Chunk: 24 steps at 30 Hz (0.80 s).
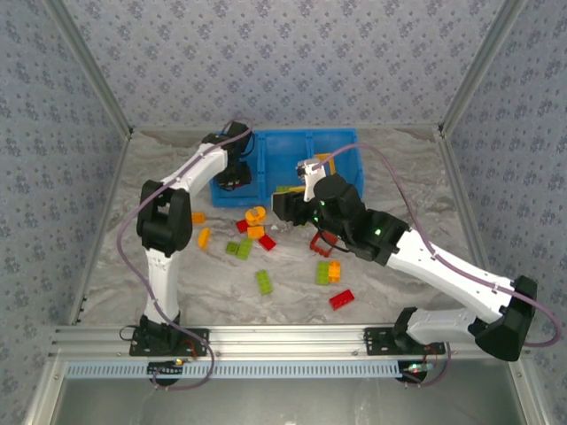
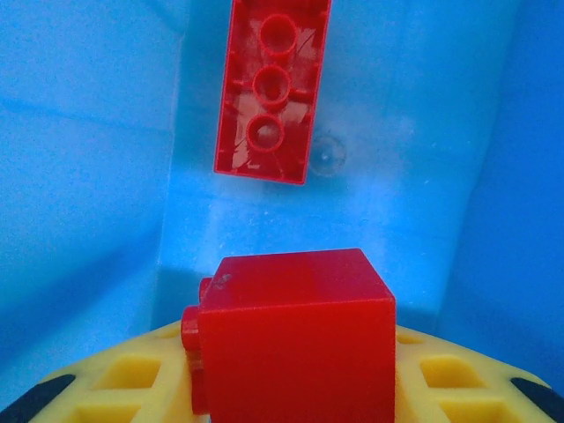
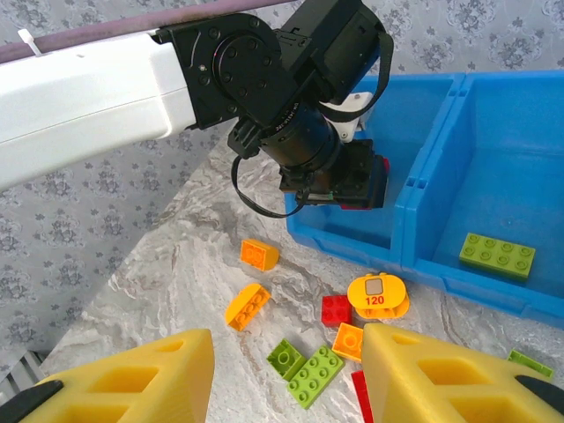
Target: Sort the legos into containers by color
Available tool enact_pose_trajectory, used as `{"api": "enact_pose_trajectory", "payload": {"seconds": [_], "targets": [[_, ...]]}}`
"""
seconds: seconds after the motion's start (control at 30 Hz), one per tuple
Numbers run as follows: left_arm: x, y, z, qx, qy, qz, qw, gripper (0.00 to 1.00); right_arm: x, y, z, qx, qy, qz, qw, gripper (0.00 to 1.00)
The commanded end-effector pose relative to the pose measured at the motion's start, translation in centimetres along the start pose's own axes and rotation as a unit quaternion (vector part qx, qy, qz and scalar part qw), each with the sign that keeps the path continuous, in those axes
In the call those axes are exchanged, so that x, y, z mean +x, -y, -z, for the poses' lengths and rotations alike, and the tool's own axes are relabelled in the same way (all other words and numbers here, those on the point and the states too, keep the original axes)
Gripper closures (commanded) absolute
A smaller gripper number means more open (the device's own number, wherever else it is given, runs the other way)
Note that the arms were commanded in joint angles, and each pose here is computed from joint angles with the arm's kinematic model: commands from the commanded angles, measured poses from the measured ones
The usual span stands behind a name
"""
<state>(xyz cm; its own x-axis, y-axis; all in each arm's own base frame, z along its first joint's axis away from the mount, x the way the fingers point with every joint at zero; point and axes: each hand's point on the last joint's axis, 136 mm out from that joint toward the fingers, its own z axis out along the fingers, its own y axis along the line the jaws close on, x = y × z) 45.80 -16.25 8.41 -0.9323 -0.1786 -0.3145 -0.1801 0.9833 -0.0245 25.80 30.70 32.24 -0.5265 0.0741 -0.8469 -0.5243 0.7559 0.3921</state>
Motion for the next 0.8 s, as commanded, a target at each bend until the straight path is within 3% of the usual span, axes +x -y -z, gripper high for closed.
{"api": "enact_pose_trajectory", "payload": {"seconds": [0.0, 0.2, 0.3, 0.63, 0.77], "targets": [[0.9, -0.8, -0.5, -0.017, -0.025, -0.003, 1.0, 0.68, -0.7, -0.3, -0.2, -0.009, 0.006, -0.016, 1.0, 0.5], [1.6, -1.0, -2.0, -0.023, -0.042, -0.002, 0.999, 0.65, -0.3, 0.1, -0.4, -0.003, -0.001, -0.022, 1.0, 0.5], [1.7, -0.9, -2.1, -0.021, -0.046, -0.002, 0.999, 0.57, 0.2, 1.0, -0.4, 0.021, -0.01, -0.027, 0.999, 0.49], [0.5, -0.6, 1.2, -0.001, -0.016, -0.006, 1.0, 0.43, 4.3, 5.0, 0.7, 0.1, -0.059, -0.059, 0.991, 0.45], [0.1, -0.6, 2.5, 0.002, -0.003, -0.007, 1.0, 0.42, 5.4, 6.2, 1.6, 0.123, -0.07, -0.063, 0.988, 0.44]]}}
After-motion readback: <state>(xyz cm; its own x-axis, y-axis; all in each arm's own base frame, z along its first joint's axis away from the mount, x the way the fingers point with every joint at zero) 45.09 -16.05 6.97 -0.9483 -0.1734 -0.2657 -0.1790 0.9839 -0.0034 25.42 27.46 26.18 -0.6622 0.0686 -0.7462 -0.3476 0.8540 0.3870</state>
